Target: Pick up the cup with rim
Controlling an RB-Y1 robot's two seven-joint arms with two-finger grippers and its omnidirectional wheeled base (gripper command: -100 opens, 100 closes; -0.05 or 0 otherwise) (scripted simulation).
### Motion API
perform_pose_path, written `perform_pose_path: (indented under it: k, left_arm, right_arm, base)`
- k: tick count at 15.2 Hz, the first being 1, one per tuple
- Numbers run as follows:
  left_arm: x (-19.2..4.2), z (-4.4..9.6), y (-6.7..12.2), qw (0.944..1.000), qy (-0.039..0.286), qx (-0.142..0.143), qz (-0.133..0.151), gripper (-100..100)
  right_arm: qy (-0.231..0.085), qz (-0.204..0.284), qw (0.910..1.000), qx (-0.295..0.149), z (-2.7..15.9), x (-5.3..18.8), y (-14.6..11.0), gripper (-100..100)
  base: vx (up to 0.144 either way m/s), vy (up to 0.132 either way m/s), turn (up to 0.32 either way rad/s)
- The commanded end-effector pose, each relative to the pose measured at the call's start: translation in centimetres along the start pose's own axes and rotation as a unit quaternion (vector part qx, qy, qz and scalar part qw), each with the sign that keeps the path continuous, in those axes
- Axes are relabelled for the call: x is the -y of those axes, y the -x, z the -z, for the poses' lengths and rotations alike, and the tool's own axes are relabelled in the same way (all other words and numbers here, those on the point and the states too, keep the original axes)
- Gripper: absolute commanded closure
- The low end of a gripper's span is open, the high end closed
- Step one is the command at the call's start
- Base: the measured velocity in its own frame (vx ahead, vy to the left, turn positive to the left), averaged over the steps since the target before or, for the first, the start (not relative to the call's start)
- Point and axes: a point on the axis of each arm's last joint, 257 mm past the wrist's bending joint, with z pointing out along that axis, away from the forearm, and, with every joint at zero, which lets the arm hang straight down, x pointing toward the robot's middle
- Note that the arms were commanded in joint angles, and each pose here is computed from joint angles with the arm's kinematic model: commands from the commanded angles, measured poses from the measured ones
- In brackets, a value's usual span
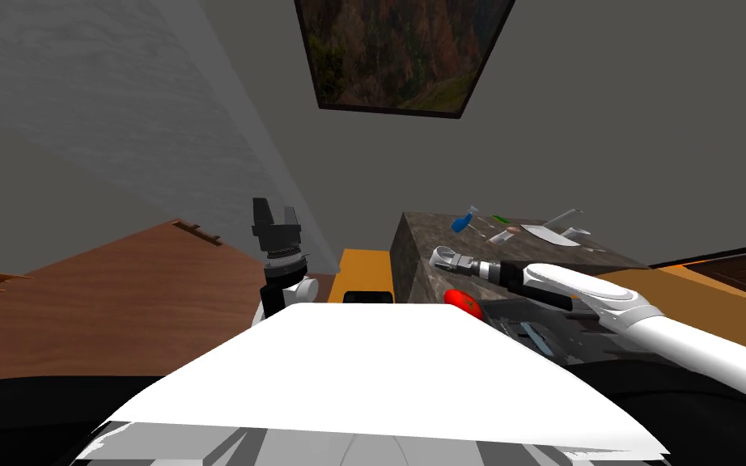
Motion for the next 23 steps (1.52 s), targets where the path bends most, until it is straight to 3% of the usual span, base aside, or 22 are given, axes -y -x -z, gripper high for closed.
perform_pose_path:
  k: [1, 4, 6, 12, 18, 22, 23]
  left_arm:
    - [0.0, 0.0, 0.0, 1.0000, 0.000, 0.000, 0.000, 0]
    - [0.0, 0.0, 0.0, 1.0000, 0.000, 0.000, 0.000, 0]
    - [0.0, 0.0, 0.0, 1.0000, 0.000, 0.000, 0.000, 0]
    - [0.0, 0.0, 0.0, 1.0000, 0.000, 0.000, 0.000, 0]
    - [0.0, 0.0, 0.0, 1.0000, 0.000, 0.000, 0.000, 0]
    - [0.0, 0.0, 0.0, 1.0000, 0.000, 0.000, 0.000, 0]
    - [0.0, 0.0, 0.0, 1.0000, 0.000, 0.000, 0.000, 0]
  right_arm:
    - [0.002, 0.016, 0.9996, -0.023, 0.4, 0.6, -0.7, -100]
    - [0.004, 0.044, 0.9963, -0.073, 1.6, 1.7, -2.4, -100]
    - [0.006, 0.052, 0.9954, -0.080, 1.7, 1.8, -2.3, -100]
    - [0.013, 0.097, 0.9833, -0.154, 3.7, 3.6, -4.1, -100]
    - [0.023, 0.147, 0.9596, -0.239, 6.4, 5.8, -5.9, -100]
    - [0.026, 0.160, 0.9513, -0.262, 7.2, 6.4, -6.3, -100]
    - [0.025, 0.154, 0.9550, -0.252, 6.8, 6.1, -6.2, -100]
  base:
    - [-0.021, 0.016, 0.083]
    - [-0.027, 0.017, 0.092]
    - [-0.023, 0.019, 0.052]
    - [-0.023, 0.021, 0.075]
    - [-0.024, 0.032, 0.087]
    - [-0.016, 0.021, 0.038]
    - [-0.008, 0.011, 0.022]
